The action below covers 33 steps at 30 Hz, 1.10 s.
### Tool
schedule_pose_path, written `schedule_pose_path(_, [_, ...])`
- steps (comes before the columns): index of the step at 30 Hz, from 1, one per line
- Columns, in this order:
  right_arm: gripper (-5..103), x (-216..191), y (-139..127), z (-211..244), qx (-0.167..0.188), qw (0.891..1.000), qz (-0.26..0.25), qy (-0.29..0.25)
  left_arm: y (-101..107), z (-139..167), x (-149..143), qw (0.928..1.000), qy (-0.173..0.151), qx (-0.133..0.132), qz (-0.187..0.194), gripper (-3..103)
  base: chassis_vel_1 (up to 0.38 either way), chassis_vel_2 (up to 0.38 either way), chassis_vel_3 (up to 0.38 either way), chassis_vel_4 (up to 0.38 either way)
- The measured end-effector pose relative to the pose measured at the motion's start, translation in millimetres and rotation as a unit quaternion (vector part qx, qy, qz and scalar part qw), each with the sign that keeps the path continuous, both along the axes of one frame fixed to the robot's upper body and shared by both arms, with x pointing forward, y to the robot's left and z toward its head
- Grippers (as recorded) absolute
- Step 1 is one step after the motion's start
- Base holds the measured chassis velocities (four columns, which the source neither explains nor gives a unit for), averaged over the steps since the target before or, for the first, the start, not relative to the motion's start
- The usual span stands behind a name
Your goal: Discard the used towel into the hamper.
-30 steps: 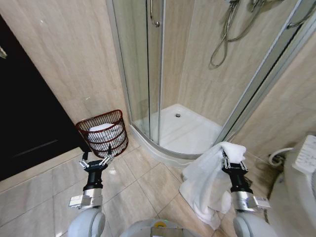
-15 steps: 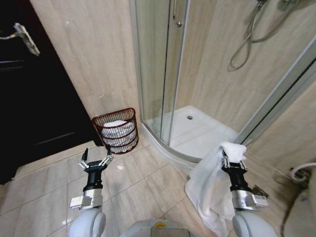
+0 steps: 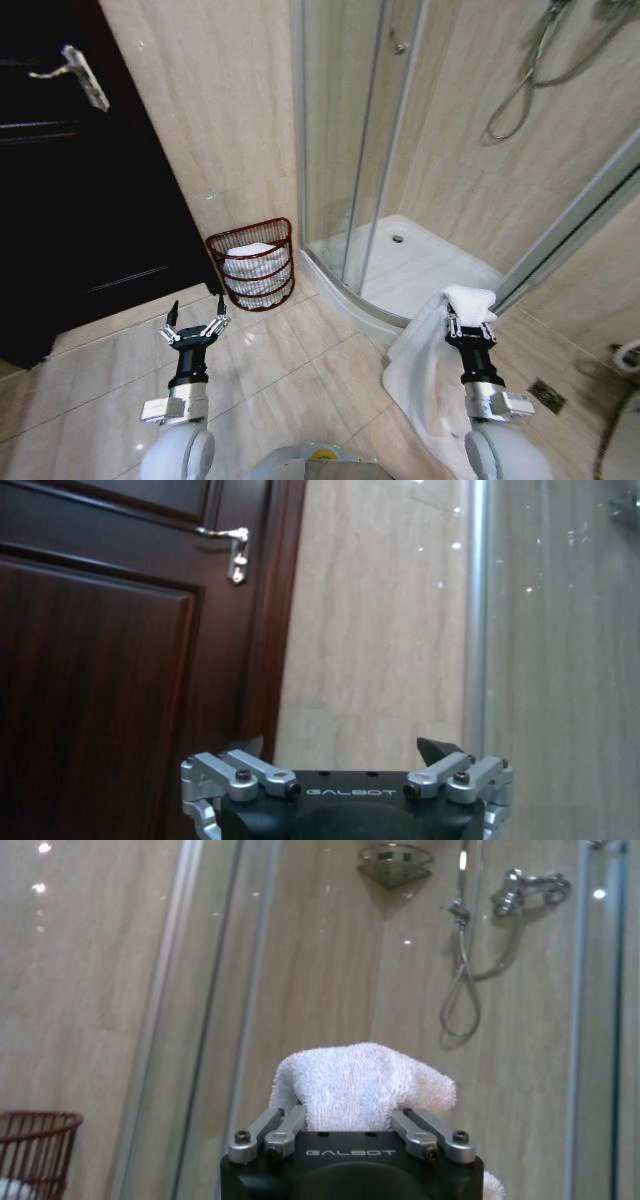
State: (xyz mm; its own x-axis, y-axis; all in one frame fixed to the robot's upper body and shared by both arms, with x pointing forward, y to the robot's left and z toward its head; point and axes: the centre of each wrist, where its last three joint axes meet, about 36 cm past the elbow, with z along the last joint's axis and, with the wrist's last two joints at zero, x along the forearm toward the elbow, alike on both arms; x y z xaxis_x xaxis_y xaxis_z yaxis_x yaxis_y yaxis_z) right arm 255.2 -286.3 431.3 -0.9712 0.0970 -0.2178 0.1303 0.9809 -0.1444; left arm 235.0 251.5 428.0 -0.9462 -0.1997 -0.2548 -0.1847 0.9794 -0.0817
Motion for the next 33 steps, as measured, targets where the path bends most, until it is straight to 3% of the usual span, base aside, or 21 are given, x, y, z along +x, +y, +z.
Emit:
schedule_pose_path(6, [24, 0.4, 0.5, -7.2, -0.004, 1.0, -0.002, 0.003, -0.2, 2.1, 0.1, 1.0, 0.008, 0.0, 0.001, 100, 0.133, 0.131, -0.1, -0.075])
schedule_pose_path(33, [24, -1.9, 0.2, -20.7, 0.007, 1.0, -0.002, 0.014, -1.6, 6.9, 5.6, 0.9981, 0.03, -0.02, 0.051, 100, 0.05, 0.064, 0.079, 0.073])
